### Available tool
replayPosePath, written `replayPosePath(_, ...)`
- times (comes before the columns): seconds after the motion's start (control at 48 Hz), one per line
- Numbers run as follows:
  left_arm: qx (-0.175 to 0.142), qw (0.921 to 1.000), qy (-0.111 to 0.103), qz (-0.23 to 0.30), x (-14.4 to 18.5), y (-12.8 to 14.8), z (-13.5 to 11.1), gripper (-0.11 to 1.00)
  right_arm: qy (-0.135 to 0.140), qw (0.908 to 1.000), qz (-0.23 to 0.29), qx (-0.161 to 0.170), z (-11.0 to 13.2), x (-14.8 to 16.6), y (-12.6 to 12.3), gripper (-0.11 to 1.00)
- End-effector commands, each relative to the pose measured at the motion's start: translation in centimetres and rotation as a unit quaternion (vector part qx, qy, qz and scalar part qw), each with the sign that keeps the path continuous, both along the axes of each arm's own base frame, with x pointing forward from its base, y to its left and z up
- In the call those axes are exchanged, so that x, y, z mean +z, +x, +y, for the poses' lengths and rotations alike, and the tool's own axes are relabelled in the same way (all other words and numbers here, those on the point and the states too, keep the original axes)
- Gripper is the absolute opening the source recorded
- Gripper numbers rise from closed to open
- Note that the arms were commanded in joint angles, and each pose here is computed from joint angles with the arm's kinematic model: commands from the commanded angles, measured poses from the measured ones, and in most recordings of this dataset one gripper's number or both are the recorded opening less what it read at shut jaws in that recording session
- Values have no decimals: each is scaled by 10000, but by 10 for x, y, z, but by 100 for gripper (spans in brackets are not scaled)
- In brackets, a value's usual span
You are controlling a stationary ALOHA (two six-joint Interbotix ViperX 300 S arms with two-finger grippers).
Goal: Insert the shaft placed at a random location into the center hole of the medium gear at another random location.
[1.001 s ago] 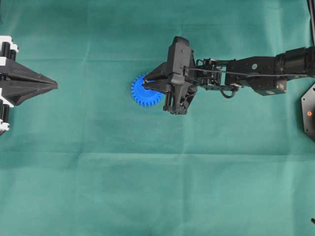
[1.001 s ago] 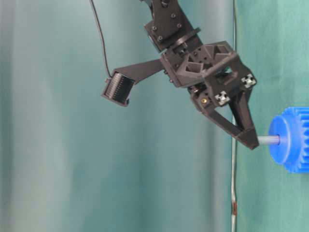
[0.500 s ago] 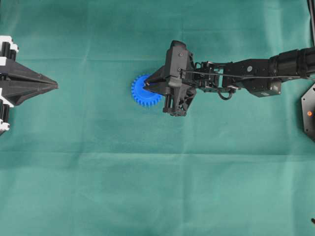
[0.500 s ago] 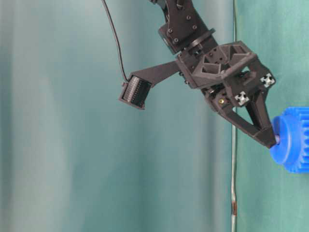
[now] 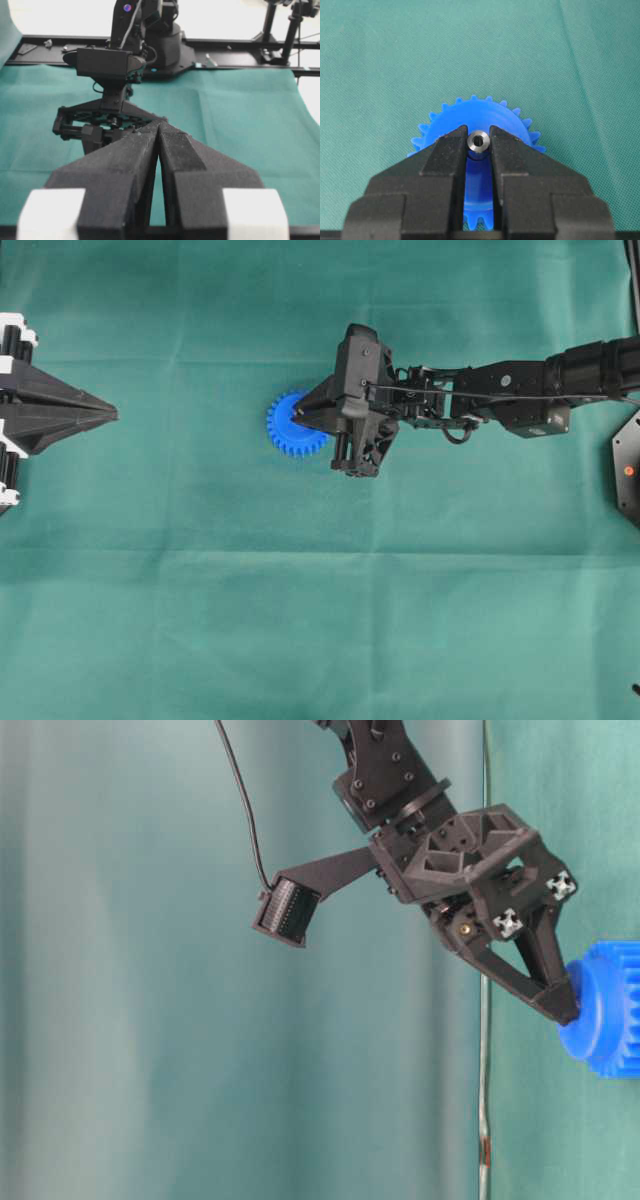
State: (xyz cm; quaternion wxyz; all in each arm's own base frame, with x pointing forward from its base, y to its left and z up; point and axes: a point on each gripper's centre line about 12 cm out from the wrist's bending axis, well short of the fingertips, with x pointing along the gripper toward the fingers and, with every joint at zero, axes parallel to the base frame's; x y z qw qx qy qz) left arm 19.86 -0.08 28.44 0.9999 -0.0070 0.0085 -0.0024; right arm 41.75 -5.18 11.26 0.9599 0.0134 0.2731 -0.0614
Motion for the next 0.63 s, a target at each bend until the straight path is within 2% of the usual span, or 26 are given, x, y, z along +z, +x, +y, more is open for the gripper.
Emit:
replayPosePath(0.0, 0, 10000, 0, -38, 4, 2, 0, 0, -21, 9998, -191, -16, -1, 12, 5, 14)
replayPosePath(0.083, 6, 10000, 7, -46, 4, 2, 0, 0, -21, 9998, -191, -16, -1, 12, 5, 15)
replayPosePath(0.125, 6, 10000, 7, -31, 4, 2, 0, 0, -22, 9998, -198, -16, -1, 12, 5, 20)
replayPosePath(0.334, 6, 10000, 7, -46, 4, 2, 0, 0, -29, 9997, -259, -16, -1, 18, 3, 80)
replayPosePath(0.375, 6, 10000, 7, -38, 4, 2, 0, 0, -30, 9996, -267, -16, -1, 20, 2, 81)
replayPosePath(0.521, 6, 10000, 7, -31, 4, 2, 0, 0, -38, 9994, -335, -8, 0, 27, -2, 69)
replayPosePath(0.605, 6, 10000, 7, -38, 4, 2, 0, 0, -44, 9993, -381, -16, 0, 33, -5, 69)
